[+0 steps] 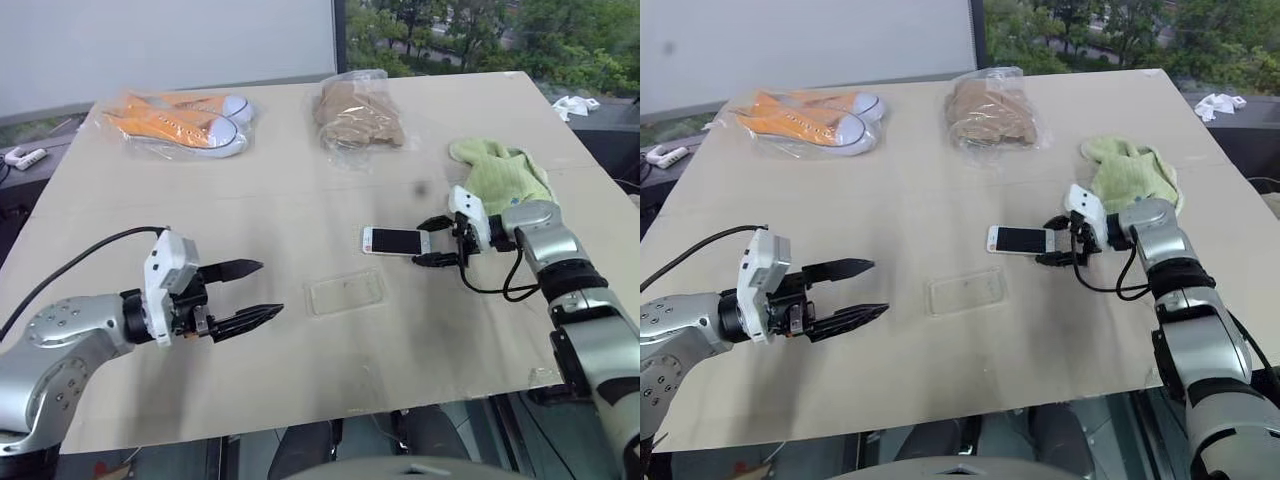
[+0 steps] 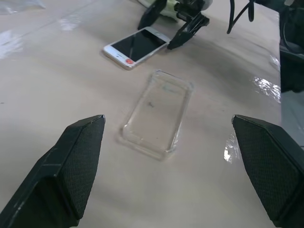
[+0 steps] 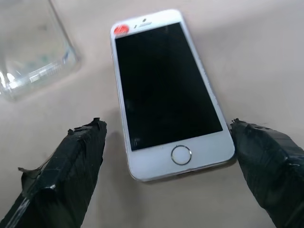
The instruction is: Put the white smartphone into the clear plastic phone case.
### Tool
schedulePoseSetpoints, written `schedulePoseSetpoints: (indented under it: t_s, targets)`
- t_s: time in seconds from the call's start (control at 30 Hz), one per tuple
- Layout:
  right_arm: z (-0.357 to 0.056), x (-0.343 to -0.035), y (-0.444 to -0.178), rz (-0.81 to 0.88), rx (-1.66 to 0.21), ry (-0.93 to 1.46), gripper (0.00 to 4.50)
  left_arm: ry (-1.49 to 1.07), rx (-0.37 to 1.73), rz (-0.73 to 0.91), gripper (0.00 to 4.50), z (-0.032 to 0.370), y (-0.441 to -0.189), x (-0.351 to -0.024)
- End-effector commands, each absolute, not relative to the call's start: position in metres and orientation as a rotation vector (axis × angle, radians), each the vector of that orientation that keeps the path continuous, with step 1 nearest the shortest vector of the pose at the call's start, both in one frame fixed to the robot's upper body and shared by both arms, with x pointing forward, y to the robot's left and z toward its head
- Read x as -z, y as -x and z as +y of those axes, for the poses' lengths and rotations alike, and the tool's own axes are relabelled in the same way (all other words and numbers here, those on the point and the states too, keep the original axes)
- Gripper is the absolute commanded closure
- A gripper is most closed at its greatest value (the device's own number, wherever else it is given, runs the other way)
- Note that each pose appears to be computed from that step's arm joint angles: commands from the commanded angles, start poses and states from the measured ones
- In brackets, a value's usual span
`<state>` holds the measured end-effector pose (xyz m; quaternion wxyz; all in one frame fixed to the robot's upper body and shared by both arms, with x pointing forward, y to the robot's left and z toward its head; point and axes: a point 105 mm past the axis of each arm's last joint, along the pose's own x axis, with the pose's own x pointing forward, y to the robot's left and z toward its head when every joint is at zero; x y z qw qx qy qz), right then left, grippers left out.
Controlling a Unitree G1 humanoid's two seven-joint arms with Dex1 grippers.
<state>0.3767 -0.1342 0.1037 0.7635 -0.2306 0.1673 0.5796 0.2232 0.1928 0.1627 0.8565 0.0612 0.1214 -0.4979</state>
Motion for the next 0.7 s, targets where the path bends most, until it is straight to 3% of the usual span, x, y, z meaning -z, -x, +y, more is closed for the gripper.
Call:
schedulePoseSetpoints:
  t_s: [0.03, 0.27, 0.3, 0.4, 0.7]
  targets:
    - [-0.137, -0.092, -0.38, 0.384, -1.219, 0.583, 0.0, -0.176, 1.073, 0.232, 0.09, 0.191, -0.223, -0.169]
    - [-0.143, -0.086, -0.383, 0.461, -1.183, 0.559, 0.0, -0.211, 1.077, 0.235, 0.09, 0.193, -0.226, -0.166]
    - [-0.144, -0.085, -0.383, 0.474, -1.18, 0.556, 0.62, -0.211, 1.078, 0.233, 0.0, 0.193, -0.226, -0.166]
    - [-0.147, -0.082, -0.382, 0.502, -1.177, 0.556, 1.55, -0.209, 1.077, 0.229, 0.0, 0.193, -0.226, -0.166]
    - [-0.139, -0.095, -0.382, 0.407, -1.21, 0.525, 1.55, -0.217, 1.064, 0.227, 0.0, 0.197, -0.228, -0.165]
